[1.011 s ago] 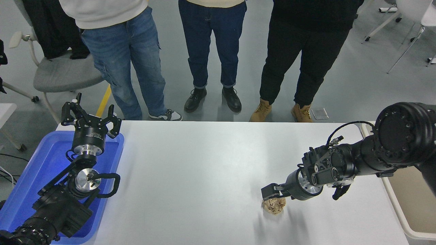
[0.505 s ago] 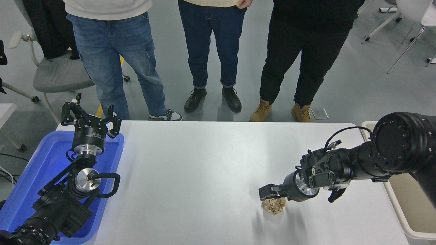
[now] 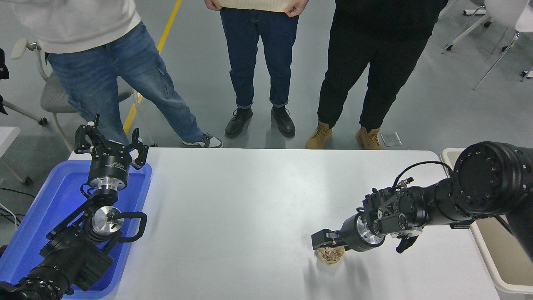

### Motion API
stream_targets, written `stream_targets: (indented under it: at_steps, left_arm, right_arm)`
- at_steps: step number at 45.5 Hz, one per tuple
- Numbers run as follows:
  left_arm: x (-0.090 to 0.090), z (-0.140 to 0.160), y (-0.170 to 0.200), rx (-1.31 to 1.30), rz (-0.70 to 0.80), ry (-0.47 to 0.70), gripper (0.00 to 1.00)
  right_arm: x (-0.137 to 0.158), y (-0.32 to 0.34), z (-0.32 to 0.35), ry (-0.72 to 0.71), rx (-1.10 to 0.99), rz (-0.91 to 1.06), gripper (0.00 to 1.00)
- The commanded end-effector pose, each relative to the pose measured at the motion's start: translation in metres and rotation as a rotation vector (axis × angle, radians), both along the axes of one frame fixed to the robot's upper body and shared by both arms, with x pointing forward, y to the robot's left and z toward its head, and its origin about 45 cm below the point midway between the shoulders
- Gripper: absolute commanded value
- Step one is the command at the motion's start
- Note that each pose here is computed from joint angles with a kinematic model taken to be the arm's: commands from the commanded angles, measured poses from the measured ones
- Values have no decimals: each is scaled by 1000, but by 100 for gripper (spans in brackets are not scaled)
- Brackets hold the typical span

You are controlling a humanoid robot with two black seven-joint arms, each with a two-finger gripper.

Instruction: Pick up paper ball place in dustbin

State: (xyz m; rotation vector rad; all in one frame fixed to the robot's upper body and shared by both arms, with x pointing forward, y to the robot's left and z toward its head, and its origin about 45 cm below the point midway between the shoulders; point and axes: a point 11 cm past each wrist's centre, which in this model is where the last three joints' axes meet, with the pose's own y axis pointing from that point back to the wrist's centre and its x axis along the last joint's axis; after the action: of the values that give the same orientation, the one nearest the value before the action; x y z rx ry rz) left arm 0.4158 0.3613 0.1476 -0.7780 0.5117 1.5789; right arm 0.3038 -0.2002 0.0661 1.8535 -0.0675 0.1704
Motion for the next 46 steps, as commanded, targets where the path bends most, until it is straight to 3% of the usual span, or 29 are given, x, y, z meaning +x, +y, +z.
stream_targets:
  at_steps: [1, 4, 11, 14, 31, 46]
  left_arm:
    - [0, 0, 0, 0, 0, 0, 99]
    - [0, 0, 0, 0, 0, 0, 99]
    - [0, 0, 0, 0, 0, 0, 99]
    - [0, 1, 0, 0, 0, -2, 99]
    - [0, 1, 0, 0, 0, -2, 99]
    - [0, 0, 1, 1, 0, 1, 99]
  right_arm:
    - [-5, -2, -6, 11, 1, -6, 46]
    - [-4, -2, -7, 5, 1, -7, 40]
    - [-2, -2, -5, -1, 1, -6, 7]
    - [-2, -2, -5, -1, 1, -6, 0]
    - [6, 13, 24, -8, 21, 31, 0]
    - [26, -21, 183, -115, -67, 62, 0]
